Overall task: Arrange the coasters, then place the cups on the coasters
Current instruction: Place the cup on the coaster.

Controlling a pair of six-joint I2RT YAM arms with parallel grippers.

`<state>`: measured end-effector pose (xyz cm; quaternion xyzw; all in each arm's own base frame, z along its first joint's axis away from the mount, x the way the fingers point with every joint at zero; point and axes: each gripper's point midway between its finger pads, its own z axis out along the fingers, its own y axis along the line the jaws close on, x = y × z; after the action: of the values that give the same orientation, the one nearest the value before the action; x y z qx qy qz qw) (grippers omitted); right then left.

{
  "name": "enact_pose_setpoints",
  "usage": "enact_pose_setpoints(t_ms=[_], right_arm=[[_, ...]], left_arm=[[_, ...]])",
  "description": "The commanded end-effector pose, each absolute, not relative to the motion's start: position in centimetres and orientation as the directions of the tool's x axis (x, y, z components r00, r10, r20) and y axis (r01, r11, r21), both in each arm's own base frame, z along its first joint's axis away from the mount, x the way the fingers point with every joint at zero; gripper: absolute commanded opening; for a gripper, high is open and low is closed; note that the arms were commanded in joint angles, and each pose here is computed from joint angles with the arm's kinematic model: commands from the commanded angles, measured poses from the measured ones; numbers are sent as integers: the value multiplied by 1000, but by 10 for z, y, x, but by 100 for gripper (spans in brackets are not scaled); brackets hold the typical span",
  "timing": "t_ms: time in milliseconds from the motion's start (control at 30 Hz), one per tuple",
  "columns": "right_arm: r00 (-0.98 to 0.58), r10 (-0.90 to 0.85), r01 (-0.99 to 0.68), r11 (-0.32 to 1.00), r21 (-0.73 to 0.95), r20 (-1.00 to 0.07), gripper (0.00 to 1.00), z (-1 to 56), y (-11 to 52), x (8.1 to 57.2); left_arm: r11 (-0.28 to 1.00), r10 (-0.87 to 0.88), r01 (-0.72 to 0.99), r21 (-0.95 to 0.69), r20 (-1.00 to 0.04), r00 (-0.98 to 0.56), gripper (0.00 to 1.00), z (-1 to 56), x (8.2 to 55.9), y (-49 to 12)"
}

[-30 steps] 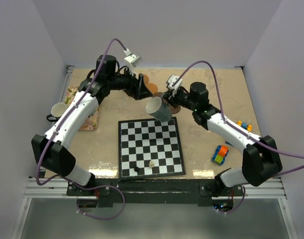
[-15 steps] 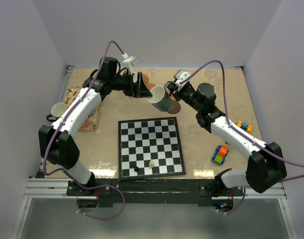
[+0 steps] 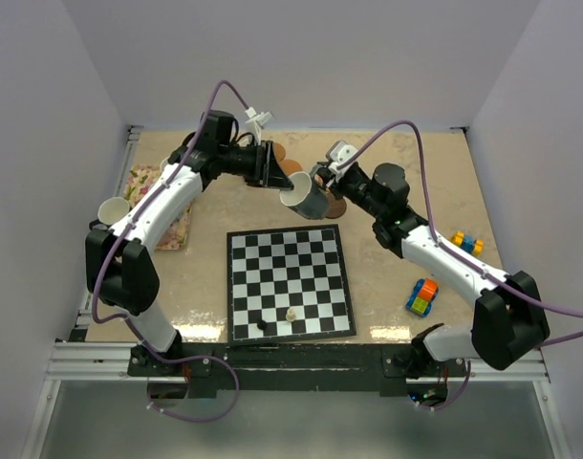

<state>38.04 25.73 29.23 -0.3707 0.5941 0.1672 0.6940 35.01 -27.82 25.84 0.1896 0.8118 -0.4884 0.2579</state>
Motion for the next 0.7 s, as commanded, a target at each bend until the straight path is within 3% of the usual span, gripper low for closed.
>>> enact_pose_setpoints(t_ms=[0, 67, 233, 333, 433, 667], right_arm=[[408, -121, -616, 695, -371, -905, 0, 356, 260, 377], [400, -134, -615, 695, -374, -907, 5, 352, 261, 379], [384, -167, -600, 702, -383, -908, 25, 342, 258, 382], [361, -202, -593, 704, -391, -910, 42, 333, 256, 384], [339, -214, -593, 707, -385, -916, 77, 323, 253, 383], [173, -117, -596, 778, -199, -978, 82, 317, 246, 384]], left_arm=[[387, 66, 609, -692, -638, -767, 24, 282, 347, -287], [397, 65, 616, -681, -648, -759, 0, 283, 347, -287], [436, 52, 655, -618, -709, -704, 0, 290, 355, -283], [491, 31, 675, -551, -763, -646, 0, 300, 365, -276], [590, 8, 657, -470, -810, -587, 0, 306, 380, -262], [812, 47, 515, -273, -850, -525, 0, 290, 416, -221]])
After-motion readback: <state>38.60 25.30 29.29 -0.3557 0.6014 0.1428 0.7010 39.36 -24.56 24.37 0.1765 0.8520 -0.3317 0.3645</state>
